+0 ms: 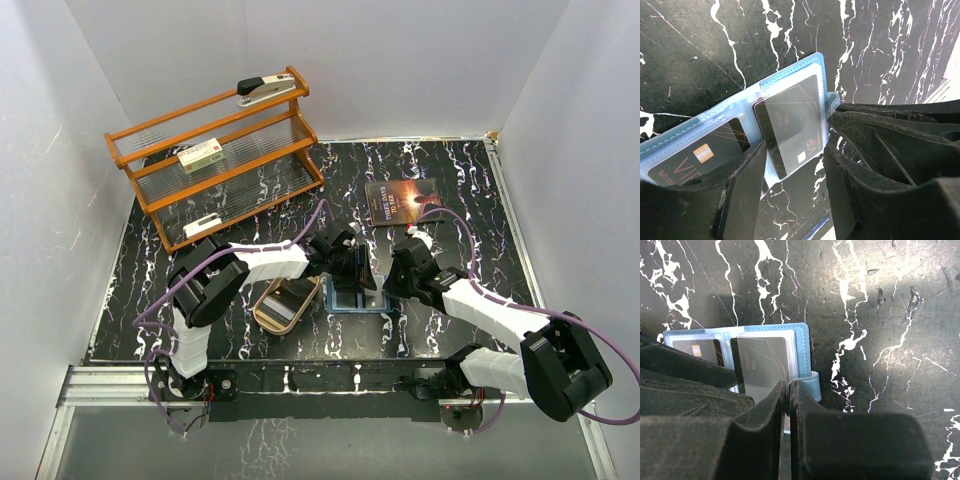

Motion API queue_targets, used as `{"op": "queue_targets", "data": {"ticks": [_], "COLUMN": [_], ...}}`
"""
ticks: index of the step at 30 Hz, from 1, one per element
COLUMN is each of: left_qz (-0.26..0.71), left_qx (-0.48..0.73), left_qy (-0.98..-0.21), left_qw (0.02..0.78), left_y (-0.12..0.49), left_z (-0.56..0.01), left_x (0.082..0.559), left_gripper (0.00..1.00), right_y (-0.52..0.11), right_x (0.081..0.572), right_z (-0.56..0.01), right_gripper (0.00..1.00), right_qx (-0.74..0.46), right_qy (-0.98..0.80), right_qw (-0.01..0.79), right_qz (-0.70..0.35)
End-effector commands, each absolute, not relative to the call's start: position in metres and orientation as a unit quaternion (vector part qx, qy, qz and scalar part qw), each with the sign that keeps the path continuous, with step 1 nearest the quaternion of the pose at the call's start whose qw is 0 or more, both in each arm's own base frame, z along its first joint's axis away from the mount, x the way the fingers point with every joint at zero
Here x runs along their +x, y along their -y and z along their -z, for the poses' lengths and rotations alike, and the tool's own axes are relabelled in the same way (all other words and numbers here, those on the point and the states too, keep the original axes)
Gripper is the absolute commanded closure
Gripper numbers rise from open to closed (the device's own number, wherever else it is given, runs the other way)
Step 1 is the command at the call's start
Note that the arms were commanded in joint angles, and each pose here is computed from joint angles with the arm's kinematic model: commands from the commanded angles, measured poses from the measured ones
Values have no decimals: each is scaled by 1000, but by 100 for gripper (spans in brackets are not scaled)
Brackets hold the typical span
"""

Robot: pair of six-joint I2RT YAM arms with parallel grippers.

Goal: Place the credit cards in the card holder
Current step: Insert the credit card into the card holder, then close the card holder at the center of the board.

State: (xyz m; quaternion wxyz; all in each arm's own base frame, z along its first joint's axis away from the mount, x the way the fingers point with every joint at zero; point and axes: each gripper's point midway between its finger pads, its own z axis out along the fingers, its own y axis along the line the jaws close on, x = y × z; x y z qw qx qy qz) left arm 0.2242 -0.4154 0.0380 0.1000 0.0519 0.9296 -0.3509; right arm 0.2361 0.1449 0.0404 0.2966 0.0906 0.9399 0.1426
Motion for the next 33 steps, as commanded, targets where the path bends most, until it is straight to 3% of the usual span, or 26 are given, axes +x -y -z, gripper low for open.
{"op": "queue_targets", "data": {"ticks": [1, 15, 33], "left_qz": [359, 245, 259], "left_qx": [67, 55, 30], "left_qy": [-924, -954, -953], "left_qw": [114, 165, 154], "left_y": [423, 363, 340], "left_z": [-57, -57, -67], "left_x": [225, 233, 209], "left_gripper": [51, 32, 28], "right_y": [-147, -145, -102], "right_x": [251, 246, 251], "right_z": [-58, -56, -78], "right_gripper": [100, 100, 100], "right_qx": [92, 101, 162], "right_qy": [-927, -927, -906], "right_qw": [332, 329, 381], "right_qz": [-147, -149, -82]}}
